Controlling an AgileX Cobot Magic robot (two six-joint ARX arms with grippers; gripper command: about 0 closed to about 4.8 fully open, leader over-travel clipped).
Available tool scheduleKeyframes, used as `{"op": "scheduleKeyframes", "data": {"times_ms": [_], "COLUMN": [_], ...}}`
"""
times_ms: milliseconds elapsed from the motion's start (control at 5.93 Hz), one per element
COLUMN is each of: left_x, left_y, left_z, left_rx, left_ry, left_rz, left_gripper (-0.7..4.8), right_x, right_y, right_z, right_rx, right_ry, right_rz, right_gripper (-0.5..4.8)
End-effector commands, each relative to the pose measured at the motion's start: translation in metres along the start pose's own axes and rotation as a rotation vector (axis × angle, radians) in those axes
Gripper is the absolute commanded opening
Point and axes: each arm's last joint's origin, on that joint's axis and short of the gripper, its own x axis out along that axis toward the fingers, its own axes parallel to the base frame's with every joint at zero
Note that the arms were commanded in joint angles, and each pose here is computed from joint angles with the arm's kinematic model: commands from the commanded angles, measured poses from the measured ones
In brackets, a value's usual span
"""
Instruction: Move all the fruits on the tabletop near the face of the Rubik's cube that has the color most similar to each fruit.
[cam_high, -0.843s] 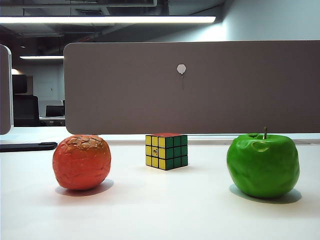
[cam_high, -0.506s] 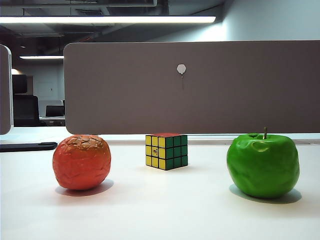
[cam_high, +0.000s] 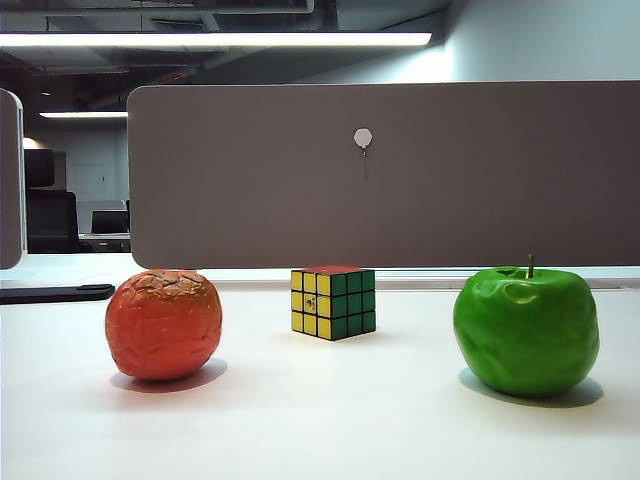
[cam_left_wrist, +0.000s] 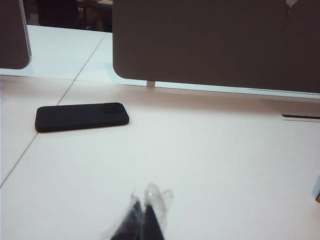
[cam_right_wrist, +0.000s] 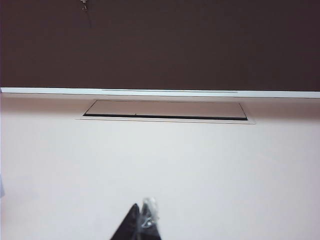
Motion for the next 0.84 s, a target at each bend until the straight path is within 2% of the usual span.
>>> {"op": "scheduleKeyframes", "data": {"times_ms": [169, 674, 843], "left_x": [0.0000, 0.0000, 0.0000], "left_y": [-0.0002, -0.0002, -0.0011], "left_z": [-0.0004, -0.0006, -0.0007], "left_rx": [-0.004, -0.004, -0.092], "left_ry": [0.007, 0.008, 0.012], "left_rz": [-0.006, -0.006, -0.035], "left_gripper": [-0.06, -0.05, -0.06], "right_x": [0.0000, 0.0000, -0.0006], "right_y": [-0.0001, -0.0001, 0.0002], "right_z": [0.0012, 0.0012, 0.0048], "right_rx": [-0.002, -0.003, -0.001], "right_ry": [-0.016, -0.016, -0.027], "right_rz": [-0.002, -0.002, 0.003], "right_gripper": [-0.01, -0.01, -0.01]}}
